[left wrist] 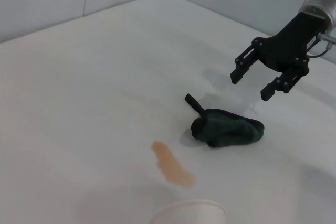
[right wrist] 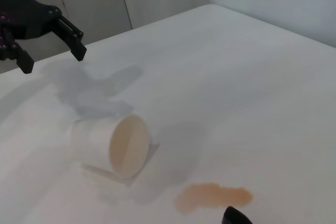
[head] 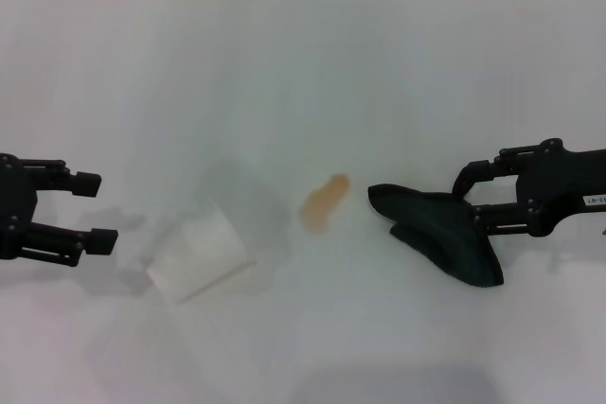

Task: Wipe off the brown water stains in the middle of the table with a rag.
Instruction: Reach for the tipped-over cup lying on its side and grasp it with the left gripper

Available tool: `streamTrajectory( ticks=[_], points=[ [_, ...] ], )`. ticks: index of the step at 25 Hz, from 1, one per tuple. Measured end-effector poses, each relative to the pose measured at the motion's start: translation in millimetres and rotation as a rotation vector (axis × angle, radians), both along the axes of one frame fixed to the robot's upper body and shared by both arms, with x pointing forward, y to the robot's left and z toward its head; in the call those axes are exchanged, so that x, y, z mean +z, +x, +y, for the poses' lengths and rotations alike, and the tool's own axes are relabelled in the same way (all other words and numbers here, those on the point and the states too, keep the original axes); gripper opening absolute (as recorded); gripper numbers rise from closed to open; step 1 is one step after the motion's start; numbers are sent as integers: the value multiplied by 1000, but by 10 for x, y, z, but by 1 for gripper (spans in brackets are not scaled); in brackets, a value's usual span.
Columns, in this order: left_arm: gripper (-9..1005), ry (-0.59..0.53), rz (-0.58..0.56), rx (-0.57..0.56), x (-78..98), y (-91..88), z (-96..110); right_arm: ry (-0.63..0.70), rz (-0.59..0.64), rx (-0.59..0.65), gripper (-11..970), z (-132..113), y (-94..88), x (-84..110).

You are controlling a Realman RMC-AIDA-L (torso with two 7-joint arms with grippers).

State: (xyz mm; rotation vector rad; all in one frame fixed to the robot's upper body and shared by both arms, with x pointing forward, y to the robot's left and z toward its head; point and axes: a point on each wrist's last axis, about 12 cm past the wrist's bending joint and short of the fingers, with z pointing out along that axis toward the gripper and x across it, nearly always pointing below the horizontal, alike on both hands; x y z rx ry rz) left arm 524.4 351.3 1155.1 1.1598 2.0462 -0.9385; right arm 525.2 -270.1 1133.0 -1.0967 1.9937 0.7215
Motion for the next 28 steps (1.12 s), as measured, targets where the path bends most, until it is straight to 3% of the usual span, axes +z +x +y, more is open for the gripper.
streamTrajectory(
  ticks=[20,26,28],
  points=[
    [886,19,18,-9,-36,7,-37,-23,0,22,643,15,-5,10],
    [886,55,20,-21,9,86,-68,-23,0,24,642,21,-6,10],
    [886,100,11,-25,86,197,-82,-20,0,26,642,31,-7,10]
  ],
)
